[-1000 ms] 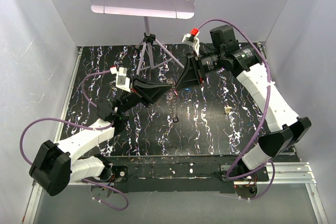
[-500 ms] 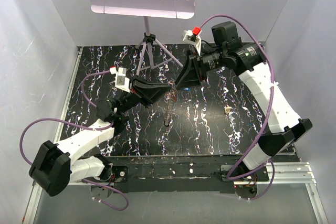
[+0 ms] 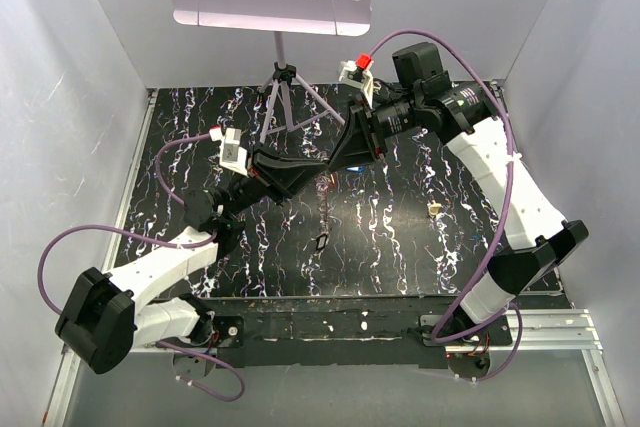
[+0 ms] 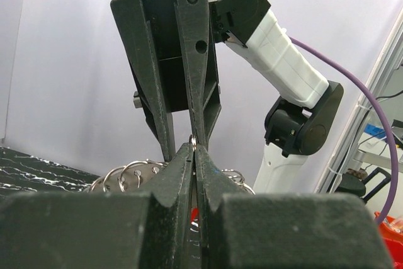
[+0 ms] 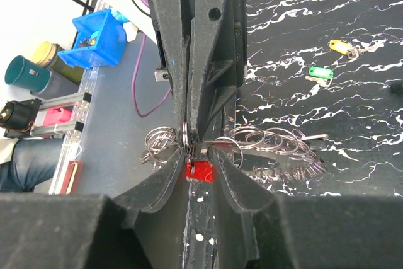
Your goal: Put the keys on the keyring
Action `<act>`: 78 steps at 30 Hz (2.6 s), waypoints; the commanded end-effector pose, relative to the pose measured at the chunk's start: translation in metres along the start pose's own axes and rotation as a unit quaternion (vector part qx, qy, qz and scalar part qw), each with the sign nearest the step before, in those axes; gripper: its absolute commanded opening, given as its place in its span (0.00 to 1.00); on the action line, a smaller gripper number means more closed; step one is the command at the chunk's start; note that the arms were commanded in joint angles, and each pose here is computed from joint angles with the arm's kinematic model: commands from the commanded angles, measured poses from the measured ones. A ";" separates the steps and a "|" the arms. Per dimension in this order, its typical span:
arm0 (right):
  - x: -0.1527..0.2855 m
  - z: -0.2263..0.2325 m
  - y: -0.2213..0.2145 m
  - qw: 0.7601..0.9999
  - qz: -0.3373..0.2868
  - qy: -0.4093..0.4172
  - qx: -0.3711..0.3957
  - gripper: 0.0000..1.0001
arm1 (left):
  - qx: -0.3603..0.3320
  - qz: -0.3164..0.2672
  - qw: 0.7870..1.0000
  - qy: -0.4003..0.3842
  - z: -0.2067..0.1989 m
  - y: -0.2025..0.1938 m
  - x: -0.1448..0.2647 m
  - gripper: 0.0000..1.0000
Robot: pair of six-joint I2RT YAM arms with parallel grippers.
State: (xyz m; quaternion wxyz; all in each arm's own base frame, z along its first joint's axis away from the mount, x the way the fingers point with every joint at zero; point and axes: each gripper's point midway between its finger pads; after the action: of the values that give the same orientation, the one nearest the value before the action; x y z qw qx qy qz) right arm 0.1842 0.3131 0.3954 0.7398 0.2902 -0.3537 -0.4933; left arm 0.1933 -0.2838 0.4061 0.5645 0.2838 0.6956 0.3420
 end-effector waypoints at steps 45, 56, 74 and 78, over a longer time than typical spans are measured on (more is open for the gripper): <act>0.016 -0.020 -0.070 0.983 0.160 -0.058 0.062 0.01 | 0.045 0.351 0.935 0.033 0.005 -0.024 0.046 0.76; 0.012 -0.024 -0.080 0.981 0.182 -0.050 0.038 0.01 | 0.087 0.340 0.936 -0.005 0.019 -0.038 0.028 0.65; 0.006 -0.020 -0.080 0.982 0.182 -0.036 0.029 0.01 | 0.110 0.362 0.926 -0.005 0.030 -0.063 0.021 0.41; 0.006 -0.020 -0.081 0.982 0.181 -0.035 0.027 0.01 | 0.106 0.361 0.926 -0.005 0.031 -0.063 0.018 0.38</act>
State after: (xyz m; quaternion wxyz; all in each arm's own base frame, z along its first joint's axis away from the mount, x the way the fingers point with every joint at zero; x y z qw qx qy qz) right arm 0.2057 0.3045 0.3207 0.7322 0.2866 -0.5034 -0.3583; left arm 0.2198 -0.3010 0.3206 0.3472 0.5942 0.5820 0.4332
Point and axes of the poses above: each gripper's point midway between its finger pads, its own x axis back along the fingers, its own z axis along the line the jaws close on, y = z × x, and after that the axes turned 10 degrees about -x, right-handed
